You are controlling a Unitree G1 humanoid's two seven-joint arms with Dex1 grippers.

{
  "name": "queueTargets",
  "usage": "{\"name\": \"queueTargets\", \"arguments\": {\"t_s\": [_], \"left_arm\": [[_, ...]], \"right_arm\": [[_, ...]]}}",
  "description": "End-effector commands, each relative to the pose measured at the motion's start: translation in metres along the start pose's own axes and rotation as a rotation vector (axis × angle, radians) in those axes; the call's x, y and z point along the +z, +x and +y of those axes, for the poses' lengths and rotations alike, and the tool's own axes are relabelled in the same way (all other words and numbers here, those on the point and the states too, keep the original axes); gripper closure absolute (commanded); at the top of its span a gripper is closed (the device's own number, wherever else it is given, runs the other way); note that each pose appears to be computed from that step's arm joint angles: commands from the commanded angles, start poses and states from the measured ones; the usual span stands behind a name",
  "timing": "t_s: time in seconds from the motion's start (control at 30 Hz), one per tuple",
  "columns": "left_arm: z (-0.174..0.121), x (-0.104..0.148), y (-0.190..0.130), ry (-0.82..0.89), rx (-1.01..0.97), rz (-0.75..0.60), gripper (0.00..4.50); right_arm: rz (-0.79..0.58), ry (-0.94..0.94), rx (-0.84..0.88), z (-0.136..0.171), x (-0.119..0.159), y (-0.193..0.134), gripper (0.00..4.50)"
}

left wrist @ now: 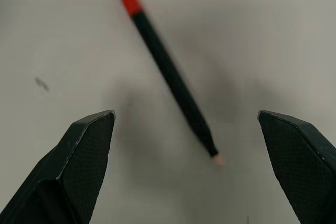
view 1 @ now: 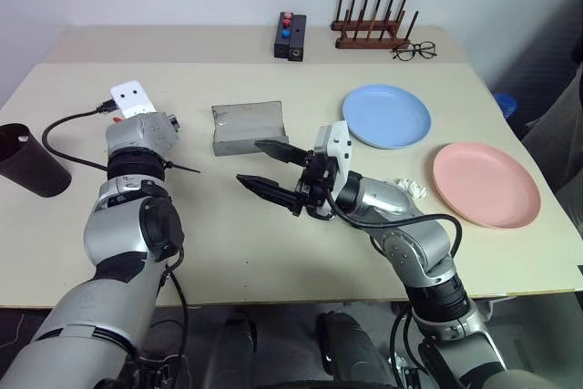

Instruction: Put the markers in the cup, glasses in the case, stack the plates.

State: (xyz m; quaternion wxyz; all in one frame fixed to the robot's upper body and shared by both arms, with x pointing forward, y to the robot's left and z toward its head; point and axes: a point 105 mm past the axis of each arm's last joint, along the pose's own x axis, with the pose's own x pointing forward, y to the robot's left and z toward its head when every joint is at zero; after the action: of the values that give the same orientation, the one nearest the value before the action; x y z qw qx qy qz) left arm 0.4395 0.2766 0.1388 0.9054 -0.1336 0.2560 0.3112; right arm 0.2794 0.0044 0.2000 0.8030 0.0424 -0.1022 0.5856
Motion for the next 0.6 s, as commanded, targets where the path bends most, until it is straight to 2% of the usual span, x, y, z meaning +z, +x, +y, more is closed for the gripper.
{"name": "queueTargets", "arguments": {"t_s": [0.03,0.2,0.23,0.3,0.53,0.6], "left_arm": [[0.004,0.019,-0.003,-0.095,0.008,-0.036,0.02],[0.011,0.013,0.000,-0.062,0.074,-0.010,0.02],[0.013,0.013,0.000,-0.061,0.088,-0.011,0.25],[0.014,0.013,0.000,-0.068,0.095,-0.007,0.84],[0.016,0.012,0.001,-0.078,0.098,0.001,4.46],[0.016,0.011,0.001,-0.074,0.100,0.006,4.46]], "right_arm": [[-0.043,-0.030,0.004,0.003,0.014,-0.001,1.11],[-0.042,-0.029,-0.001,0.002,0.014,-0.002,1.11],[-0.042,-0.029,-0.001,0.002,0.014,-0.002,1.11],[-0.042,-0.031,-0.001,0.002,0.014,-0.002,1.11],[-0.041,-0.033,-0.003,0.000,0.014,-0.002,1.11],[-0.040,-0.033,-0.002,0.000,0.015,-0.002,1.11]]}}
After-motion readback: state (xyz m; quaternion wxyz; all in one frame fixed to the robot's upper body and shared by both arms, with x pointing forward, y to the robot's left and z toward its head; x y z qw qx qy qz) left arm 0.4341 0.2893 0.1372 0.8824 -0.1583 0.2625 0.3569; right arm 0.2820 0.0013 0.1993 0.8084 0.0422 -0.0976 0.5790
